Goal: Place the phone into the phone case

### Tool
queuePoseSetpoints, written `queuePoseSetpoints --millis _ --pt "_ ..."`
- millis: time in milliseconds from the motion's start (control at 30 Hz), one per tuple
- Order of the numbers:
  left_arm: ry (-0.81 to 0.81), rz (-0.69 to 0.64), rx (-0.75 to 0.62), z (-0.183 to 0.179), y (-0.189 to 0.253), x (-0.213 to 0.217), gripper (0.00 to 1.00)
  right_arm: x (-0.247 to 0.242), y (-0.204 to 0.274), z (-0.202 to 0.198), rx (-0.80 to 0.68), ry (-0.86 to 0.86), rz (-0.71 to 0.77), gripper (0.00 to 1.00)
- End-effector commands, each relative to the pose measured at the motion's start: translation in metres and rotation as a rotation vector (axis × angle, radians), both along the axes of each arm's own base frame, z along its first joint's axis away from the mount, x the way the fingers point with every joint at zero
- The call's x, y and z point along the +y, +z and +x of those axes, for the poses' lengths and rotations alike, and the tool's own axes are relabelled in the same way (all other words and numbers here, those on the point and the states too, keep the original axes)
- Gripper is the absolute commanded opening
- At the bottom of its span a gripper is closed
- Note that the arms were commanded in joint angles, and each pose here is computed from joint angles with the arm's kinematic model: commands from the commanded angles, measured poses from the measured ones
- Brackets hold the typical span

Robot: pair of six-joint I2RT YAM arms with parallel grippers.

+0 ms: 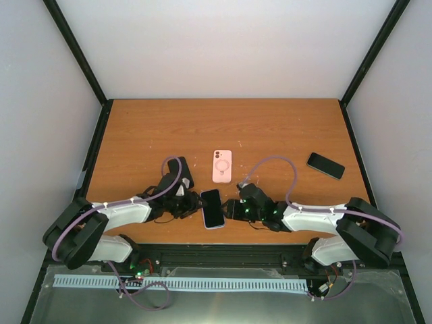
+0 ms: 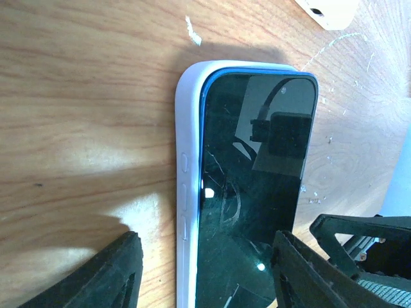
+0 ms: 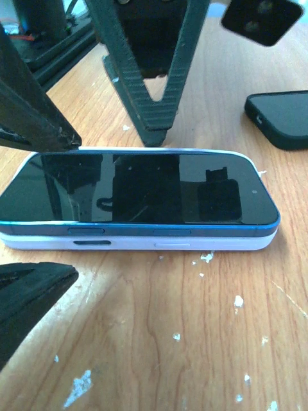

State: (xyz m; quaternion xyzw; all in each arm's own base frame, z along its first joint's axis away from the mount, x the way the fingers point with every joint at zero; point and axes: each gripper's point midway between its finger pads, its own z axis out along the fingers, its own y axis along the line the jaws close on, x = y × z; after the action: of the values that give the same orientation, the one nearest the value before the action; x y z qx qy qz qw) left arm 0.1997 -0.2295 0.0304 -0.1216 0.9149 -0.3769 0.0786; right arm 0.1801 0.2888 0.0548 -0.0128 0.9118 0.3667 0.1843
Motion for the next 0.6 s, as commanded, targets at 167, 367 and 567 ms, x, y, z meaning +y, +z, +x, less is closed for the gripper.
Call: queuePoseSetpoints --millis 167,367,567 --pt "-0.022 0.029 0.021 0.002 -0.014 0.000 0.48 0.025 -0.002 0.012 -0.011 0.044 0.047 0.53" --pt "-0.045 -0.023 0.027 -0.006 -0.013 -0.004 0.41 0.040 -0.007 0.006 0.043 0.065 0.145 0.57" --pt "-0.059 -0.083 0.038 -0.015 -0.010 -0.007 0.35 0.051 0.012 0.005 0.070 0.065 0.305 0.57"
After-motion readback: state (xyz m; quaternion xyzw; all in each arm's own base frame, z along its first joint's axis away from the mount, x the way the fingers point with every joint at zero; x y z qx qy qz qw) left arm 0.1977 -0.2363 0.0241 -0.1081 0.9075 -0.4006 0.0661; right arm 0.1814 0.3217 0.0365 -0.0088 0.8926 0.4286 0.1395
